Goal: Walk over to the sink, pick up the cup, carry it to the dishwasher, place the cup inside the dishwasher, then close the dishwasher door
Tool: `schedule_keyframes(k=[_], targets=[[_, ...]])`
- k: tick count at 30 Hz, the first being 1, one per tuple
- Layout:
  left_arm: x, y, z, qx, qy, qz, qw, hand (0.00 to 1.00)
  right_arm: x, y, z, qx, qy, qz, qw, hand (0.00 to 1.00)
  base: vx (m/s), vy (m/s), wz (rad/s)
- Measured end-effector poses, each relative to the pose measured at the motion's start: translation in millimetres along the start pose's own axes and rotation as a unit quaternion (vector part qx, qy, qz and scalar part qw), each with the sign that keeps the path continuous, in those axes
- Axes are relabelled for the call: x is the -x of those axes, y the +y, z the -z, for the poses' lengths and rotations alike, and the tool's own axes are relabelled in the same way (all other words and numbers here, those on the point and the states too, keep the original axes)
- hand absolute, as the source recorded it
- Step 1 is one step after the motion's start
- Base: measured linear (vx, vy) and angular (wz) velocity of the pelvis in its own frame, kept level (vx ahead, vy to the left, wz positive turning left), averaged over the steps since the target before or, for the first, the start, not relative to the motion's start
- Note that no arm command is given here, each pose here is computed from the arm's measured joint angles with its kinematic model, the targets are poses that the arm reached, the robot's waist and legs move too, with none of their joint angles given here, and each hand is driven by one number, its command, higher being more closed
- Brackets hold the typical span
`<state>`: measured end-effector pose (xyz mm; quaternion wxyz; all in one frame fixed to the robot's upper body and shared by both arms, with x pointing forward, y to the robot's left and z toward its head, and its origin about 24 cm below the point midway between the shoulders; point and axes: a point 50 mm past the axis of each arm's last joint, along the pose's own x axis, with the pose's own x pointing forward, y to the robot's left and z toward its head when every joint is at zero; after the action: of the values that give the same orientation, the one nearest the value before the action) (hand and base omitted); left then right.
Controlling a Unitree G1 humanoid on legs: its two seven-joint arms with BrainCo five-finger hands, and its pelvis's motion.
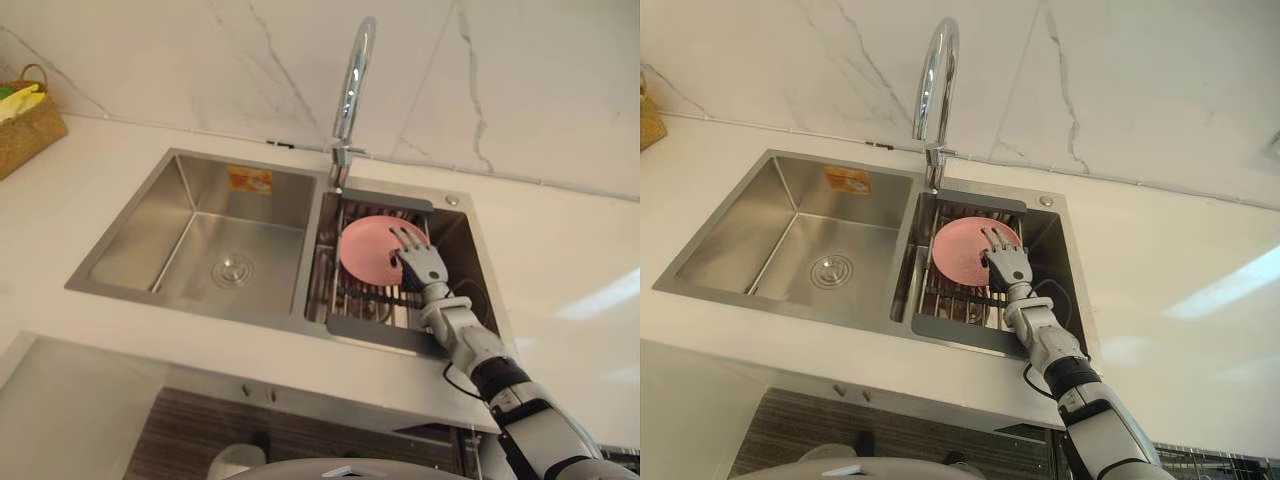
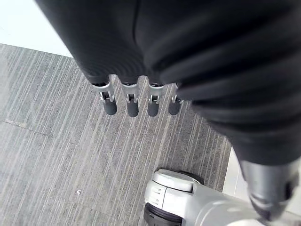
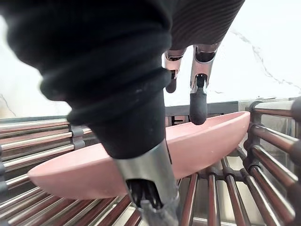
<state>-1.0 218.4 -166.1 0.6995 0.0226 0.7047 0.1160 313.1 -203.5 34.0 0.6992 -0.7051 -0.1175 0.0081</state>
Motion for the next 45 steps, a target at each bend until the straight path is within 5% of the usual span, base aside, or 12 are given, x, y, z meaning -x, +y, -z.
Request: schedule_keyframes(k=[24,45], targets=[[0.2,5.4,-1.1,-0.048,-0.020,-0.009,0.999,0.00,3.1,10.1,-18.0,-0.063,-0.083,-0.116,0.988,0.00,0.01,0.003,0.02],[0.2,7.2,-1.8,-0.049,-0.023,-0.015,0.998,0.00,-2.1,9.3,-31.5,0.072,-0.025,0.024,0.997,0.00,0.00,0.004,0.02]])
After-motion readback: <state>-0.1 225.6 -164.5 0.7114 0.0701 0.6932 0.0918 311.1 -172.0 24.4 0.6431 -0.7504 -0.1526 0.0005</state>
